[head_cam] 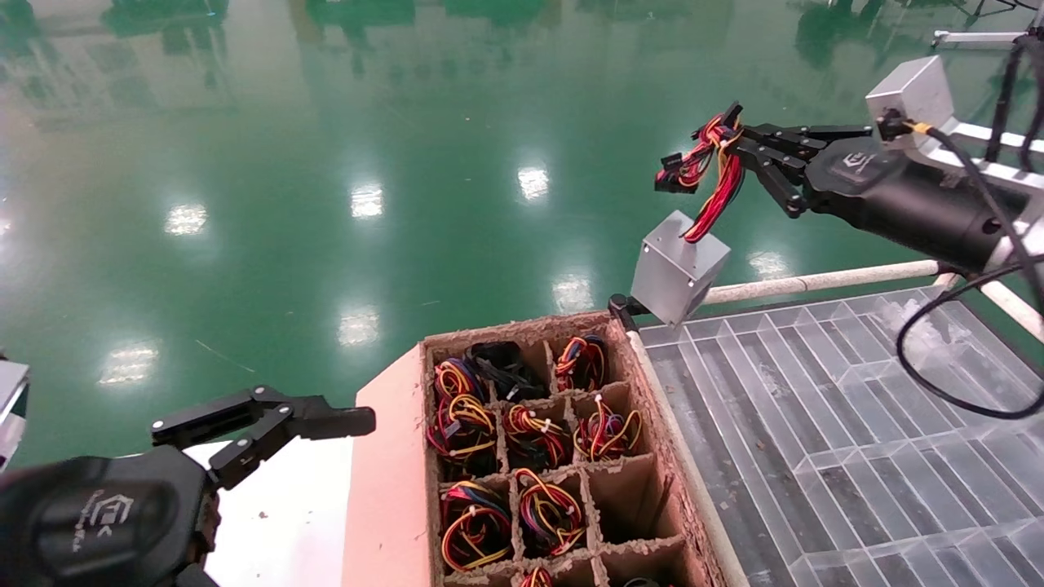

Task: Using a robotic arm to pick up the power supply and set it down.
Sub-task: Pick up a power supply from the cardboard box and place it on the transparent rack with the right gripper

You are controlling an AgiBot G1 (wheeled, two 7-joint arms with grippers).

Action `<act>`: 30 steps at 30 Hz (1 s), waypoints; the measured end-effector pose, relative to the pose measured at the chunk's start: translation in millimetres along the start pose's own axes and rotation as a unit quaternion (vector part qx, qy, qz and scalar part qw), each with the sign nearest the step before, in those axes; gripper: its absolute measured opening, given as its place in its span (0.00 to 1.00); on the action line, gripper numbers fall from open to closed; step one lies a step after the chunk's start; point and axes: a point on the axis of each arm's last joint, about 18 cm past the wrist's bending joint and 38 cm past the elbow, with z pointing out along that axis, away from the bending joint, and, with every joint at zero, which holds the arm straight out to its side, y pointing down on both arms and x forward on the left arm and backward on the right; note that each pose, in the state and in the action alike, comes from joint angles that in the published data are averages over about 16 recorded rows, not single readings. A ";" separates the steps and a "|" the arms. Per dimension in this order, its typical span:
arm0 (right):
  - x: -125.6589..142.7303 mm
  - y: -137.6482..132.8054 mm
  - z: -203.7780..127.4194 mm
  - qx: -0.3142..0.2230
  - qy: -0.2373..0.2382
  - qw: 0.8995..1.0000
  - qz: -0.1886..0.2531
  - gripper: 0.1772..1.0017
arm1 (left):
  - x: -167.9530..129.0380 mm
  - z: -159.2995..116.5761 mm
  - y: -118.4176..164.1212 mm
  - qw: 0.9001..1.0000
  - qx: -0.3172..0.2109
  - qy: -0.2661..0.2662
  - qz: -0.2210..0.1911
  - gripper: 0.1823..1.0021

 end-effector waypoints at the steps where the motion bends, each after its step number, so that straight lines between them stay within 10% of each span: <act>1: -0.3 2.7 2.2 -0.001 0.004 1.000 0.003 0.07 | 0.0 0.0 0.0 1.000 0.000 0.000 0.000 1.00; 30: -37.3 74.2 34.7 -0.036 0.057 0.994 0.087 0.07 | 0.0 0.0 0.0 1.000 0.000 0.000 0.000 1.00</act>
